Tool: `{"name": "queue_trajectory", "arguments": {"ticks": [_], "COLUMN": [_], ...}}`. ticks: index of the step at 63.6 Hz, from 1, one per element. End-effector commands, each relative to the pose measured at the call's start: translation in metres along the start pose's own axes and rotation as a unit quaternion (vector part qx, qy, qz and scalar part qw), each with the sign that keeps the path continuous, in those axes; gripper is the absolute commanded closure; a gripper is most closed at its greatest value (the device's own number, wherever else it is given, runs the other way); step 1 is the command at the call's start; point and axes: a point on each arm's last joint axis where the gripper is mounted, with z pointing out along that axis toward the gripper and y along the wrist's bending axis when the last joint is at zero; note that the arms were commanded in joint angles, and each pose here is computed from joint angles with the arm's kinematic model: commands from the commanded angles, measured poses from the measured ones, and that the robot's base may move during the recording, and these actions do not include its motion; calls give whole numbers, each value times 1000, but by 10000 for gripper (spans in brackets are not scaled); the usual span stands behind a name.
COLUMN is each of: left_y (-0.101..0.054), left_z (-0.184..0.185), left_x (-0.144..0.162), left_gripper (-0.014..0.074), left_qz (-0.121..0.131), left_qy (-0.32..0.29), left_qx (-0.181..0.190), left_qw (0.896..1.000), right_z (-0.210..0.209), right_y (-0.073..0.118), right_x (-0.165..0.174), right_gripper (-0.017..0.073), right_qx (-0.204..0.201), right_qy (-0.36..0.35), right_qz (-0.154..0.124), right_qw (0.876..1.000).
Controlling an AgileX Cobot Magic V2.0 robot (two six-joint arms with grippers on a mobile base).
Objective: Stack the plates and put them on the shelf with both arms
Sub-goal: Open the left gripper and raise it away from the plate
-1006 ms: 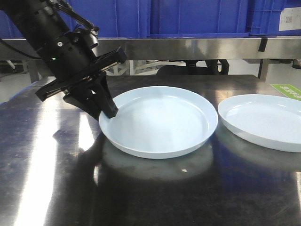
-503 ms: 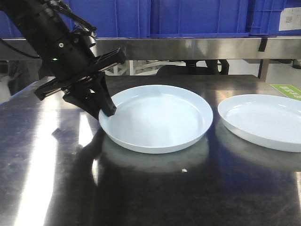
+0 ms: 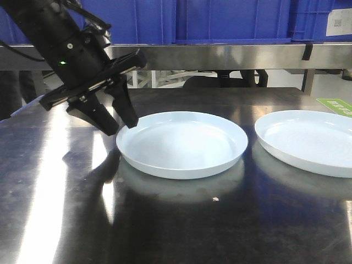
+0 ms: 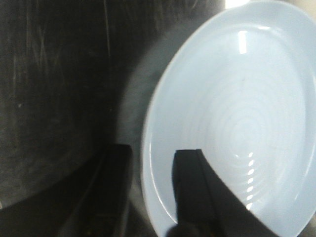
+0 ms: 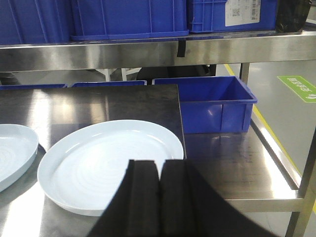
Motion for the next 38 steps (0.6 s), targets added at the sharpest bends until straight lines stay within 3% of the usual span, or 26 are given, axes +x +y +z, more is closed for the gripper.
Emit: {"name": "queue_trajectory", "arguments": {"ticks": [1,20,38], "left_y": [-20,-28,-20], "left_z": [-35,-80,-108], "left_x": [-6,2,36], "left_gripper": [242,257,487], "left_qz": [18,75,113], "left_qy": [-53,-121,-191], "left_qx": [16,-23,-69], "left_qw": [998,990,973], "right_z": [-2,-2,-2], "right_y": [0,0,0], "right_x": [-9,-9,-9], "right_gripper": [510,510,510], "right_qx": [1,1,1], "right_qy": [-53,-53,-53], "right_qz": [-5,-5,-5], "right_qw": [999,999,999]}}
